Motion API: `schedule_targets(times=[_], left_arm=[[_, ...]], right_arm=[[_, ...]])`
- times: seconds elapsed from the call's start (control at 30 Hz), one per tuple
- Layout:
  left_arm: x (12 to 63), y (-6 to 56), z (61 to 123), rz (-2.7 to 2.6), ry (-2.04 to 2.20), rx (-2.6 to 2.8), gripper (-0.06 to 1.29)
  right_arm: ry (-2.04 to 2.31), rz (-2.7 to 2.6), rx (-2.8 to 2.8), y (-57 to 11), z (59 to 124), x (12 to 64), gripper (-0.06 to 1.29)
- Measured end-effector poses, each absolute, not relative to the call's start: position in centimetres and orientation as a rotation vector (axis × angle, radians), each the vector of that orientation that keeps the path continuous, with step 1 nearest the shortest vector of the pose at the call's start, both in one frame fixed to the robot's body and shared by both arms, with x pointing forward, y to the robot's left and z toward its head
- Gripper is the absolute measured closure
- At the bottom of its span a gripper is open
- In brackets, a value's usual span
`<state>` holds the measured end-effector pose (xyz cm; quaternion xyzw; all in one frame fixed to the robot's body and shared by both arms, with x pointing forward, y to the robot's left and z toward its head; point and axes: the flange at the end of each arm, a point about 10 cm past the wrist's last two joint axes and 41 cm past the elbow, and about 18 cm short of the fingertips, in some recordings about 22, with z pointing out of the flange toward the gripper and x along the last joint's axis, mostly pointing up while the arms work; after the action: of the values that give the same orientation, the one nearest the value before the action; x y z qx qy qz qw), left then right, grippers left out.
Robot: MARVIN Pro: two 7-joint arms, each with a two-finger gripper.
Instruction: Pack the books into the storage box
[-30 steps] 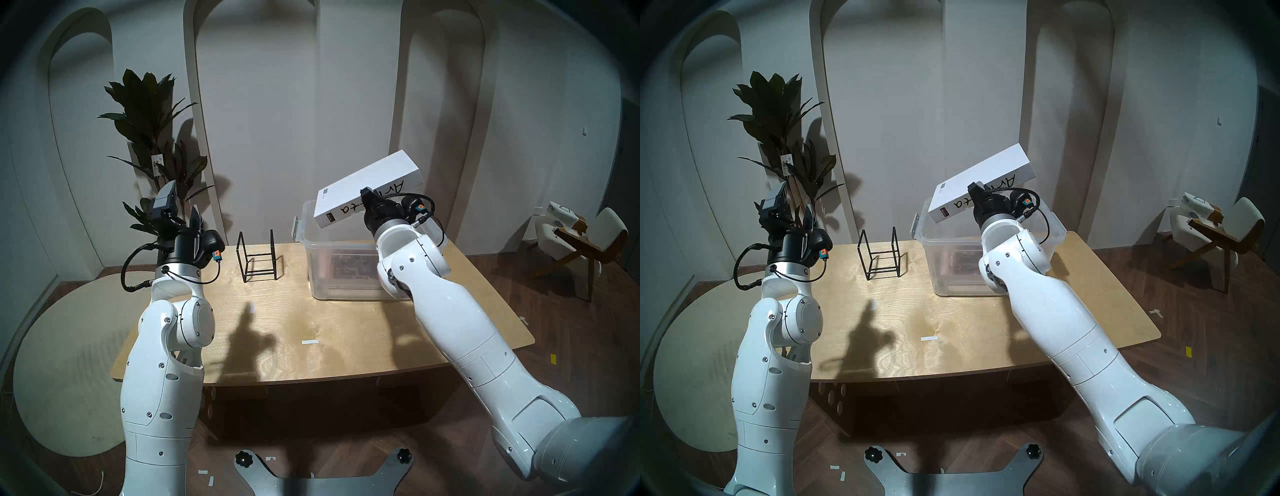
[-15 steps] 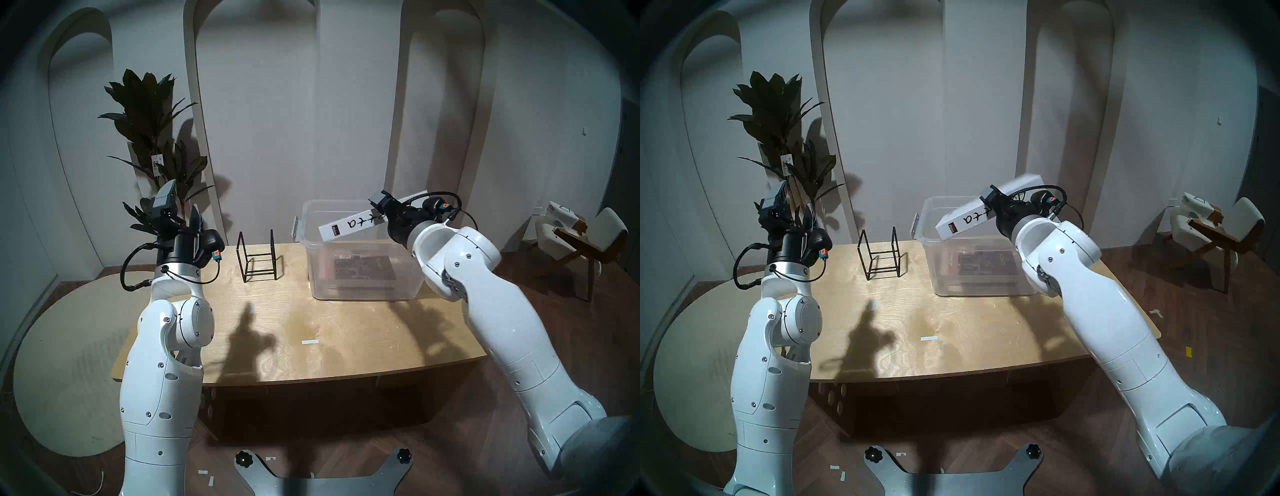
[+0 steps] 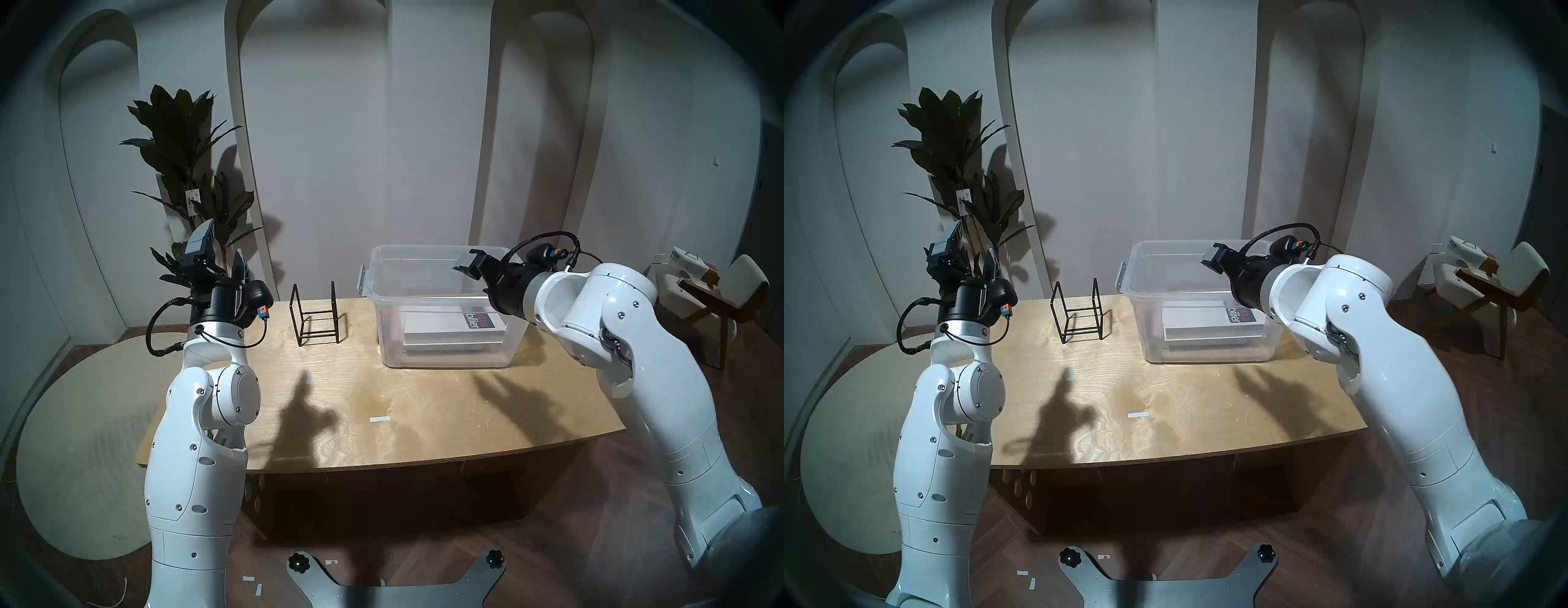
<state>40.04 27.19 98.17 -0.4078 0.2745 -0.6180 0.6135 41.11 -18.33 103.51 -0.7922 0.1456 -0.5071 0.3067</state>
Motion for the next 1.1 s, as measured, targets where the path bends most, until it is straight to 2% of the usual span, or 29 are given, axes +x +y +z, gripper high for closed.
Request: schedule_targets(times=[0.57, 1.1], left_arm=[[40.0, 27.2, 98.2, -1.429, 0.637, -0.934, -0.02], [40.0, 27.3, 98.2, -1.428, 0.639, -0.930, -0.02]], right_arm=[[0.121, -1.903, -2.249, -19.9, 106.0, 41.1, -0.02], [0.142, -2.387, -2.272, -28.5, 106.7, 44.8, -0.02]])
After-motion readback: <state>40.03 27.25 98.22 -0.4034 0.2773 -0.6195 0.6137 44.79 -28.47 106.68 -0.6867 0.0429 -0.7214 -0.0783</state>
